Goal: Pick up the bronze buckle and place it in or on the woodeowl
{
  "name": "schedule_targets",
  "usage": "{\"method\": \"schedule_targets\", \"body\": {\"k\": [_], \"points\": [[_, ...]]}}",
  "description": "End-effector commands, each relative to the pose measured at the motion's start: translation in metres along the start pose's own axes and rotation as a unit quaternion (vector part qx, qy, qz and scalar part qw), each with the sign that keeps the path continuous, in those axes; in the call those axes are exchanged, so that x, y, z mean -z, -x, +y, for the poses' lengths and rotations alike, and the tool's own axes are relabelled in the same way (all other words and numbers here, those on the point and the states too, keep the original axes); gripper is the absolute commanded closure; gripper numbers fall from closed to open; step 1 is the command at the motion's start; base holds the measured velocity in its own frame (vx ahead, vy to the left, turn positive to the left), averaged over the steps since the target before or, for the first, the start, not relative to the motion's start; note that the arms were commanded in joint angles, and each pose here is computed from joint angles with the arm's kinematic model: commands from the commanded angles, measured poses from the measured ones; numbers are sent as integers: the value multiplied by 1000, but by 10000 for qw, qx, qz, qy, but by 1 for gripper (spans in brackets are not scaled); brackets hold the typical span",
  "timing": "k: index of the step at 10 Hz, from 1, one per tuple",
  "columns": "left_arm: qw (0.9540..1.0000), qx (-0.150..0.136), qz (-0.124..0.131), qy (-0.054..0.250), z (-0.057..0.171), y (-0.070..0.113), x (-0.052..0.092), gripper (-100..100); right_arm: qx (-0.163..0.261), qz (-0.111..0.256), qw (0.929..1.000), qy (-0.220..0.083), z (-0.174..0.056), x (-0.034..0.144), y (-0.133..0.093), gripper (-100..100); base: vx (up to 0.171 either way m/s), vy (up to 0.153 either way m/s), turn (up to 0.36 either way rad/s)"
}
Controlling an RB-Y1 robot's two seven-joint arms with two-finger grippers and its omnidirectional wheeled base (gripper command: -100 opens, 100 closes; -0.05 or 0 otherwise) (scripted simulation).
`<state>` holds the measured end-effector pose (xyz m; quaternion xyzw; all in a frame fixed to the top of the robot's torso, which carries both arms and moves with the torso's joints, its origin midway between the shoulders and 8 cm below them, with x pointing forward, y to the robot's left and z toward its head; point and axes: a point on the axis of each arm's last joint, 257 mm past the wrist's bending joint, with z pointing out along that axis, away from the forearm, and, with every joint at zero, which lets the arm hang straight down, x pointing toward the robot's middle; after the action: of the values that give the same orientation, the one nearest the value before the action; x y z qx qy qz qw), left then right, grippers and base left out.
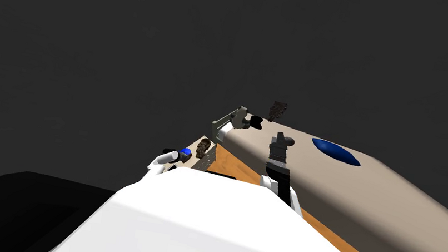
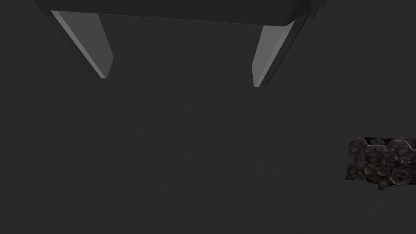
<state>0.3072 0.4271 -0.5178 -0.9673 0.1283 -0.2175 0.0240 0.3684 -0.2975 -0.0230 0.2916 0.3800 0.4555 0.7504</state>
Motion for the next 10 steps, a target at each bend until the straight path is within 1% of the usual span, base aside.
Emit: {"method": "schedule_targets", "body": {"k": [1,2,3,4,7,10], "points": [[10000,14,-20,11,-7,-2,8,100,0,0,10000,0,0,0,0,0,0,0,0],[10000,5,-7,2,-5,-1,5,100,0,0,10000,0,0,0,0,0,0,0,0],[10000,10,-12,4,-5,-1,6,0,0,0,10000,0,0,0,0,0,0,0,0],[9998,133,-177,6,-16,13,13,100,0,0,10000,0,0,0,0,0,-54,12,84],[9988,320,-378,19,-31,27,24,100,0,0,10000,0,0,0,0,0,-69,25,79],[9968,539,-591,30,-47,41,40,100,0,0,10000,0,0,0,0,0,-34,4,64]]}}
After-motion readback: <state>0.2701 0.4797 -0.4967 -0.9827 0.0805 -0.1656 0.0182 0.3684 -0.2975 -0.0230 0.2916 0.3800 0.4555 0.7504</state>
